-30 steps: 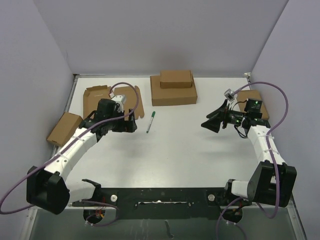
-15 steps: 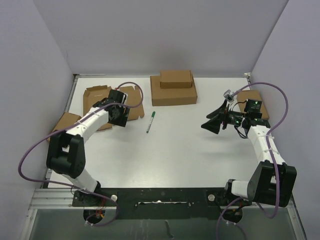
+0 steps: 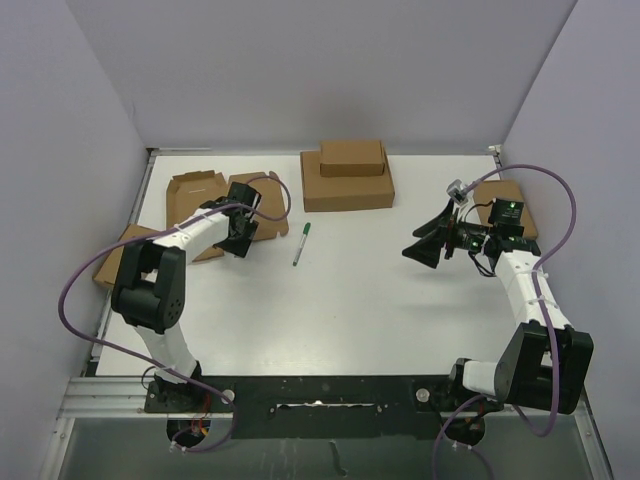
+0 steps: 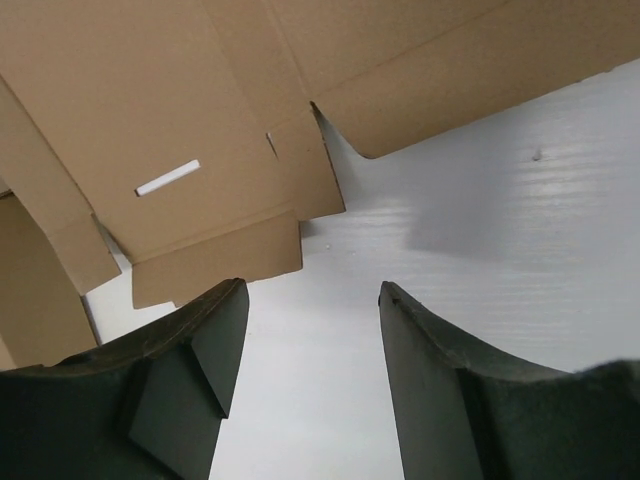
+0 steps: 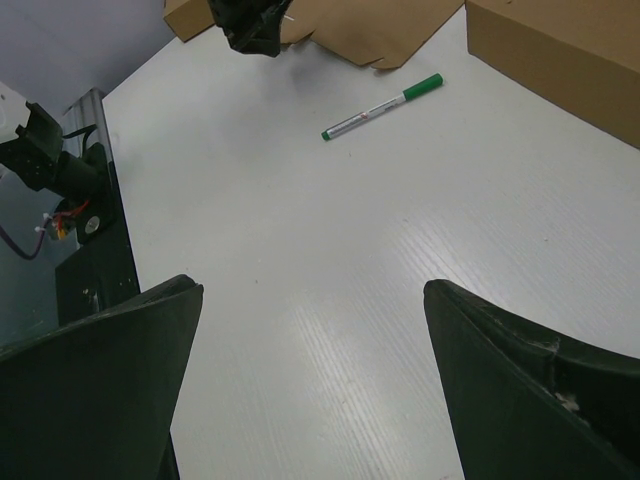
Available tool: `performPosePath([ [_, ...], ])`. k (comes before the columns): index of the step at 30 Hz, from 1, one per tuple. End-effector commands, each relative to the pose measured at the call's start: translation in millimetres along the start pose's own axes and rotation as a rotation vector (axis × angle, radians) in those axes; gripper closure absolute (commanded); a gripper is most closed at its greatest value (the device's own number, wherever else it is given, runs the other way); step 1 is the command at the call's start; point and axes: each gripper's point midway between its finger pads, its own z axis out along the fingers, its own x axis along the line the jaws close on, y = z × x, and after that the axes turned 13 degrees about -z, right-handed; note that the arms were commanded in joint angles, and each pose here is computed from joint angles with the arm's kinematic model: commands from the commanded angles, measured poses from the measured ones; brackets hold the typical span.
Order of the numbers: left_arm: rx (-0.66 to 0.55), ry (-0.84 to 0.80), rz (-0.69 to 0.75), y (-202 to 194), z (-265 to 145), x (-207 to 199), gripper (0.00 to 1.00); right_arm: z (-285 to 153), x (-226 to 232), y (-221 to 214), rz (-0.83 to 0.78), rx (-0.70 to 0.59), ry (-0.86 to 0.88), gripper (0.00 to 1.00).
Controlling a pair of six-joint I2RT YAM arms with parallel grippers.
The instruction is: Fold the paper box
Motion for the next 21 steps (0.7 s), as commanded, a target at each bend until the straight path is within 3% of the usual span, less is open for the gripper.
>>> performPosePath([
  [1,-0.037,0.077,0.039,5.6,-3.8,18.2,0.46,-3.2,-0.1,17.4,-0.075,-0.023,-0.002,0.02],
  [7,-0.043,0.117,0.082,6.5,-0.8,27.8,0.47,-2.9,0.3,17.0,-0.072,-0.024,0.003,0.02],
  [21,0.026,0.110,0.044,6.1,26.0,40.5,0.57,-2.3,-0.1,16.3,-0.070,-0.026,0.009,0.02],
])
